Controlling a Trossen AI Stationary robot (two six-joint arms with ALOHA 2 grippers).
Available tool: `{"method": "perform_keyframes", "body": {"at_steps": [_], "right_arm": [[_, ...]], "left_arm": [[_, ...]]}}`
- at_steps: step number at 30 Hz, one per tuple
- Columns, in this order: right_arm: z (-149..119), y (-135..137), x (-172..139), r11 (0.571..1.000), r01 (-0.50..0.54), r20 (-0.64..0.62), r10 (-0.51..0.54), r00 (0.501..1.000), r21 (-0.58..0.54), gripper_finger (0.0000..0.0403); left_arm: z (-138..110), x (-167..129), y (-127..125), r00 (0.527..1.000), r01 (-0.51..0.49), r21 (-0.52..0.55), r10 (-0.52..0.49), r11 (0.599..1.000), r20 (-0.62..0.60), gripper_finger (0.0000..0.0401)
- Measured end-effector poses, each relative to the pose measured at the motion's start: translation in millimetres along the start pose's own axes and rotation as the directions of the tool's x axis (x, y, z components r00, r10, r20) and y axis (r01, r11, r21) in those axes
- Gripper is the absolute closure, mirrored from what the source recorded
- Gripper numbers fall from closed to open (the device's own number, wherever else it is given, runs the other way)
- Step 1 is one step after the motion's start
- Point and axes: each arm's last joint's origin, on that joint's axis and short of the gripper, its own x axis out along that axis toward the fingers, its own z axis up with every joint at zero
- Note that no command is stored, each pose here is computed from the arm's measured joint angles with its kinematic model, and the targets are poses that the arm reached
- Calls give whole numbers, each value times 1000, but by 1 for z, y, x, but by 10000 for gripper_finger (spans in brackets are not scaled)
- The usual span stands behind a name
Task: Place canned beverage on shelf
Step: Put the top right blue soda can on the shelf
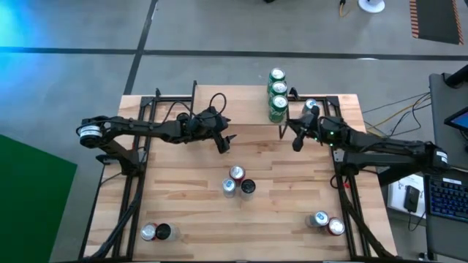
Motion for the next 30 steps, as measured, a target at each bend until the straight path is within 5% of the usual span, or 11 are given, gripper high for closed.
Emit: {"method": "perform_keyframes", "body": {"at_steps": [6, 12, 22, 27, 30], "right_arm": [[10, -8, -21, 989, 143, -80, -140, 987, 23, 279], [24, -20, -27, 931, 365, -239, -354, 904, 2, 182], [47, -54, -4, 889, 459, -507, -397, 765, -3, 47], [36, -76, 12, 905, 410, -622, -257, 739, 113, 29], [28, -90, 19, 884, 448, -660, -258, 705, 133, 28]], "left_arm": [[1, 0, 0, 1000, 0, -6, 0, 1000, 6, 84], [4, 0, 0, 999, -1, -16, 2, 1000, 42, 84], [7, 0, 0, 998, 6, -10, -6, 1000, 69, 84], [7, 0, -1, 998, 5, 17, -7, 1000, 70, 84], [7, 0, -1, 997, 4, 34, -6, 999, 71, 84]]}}
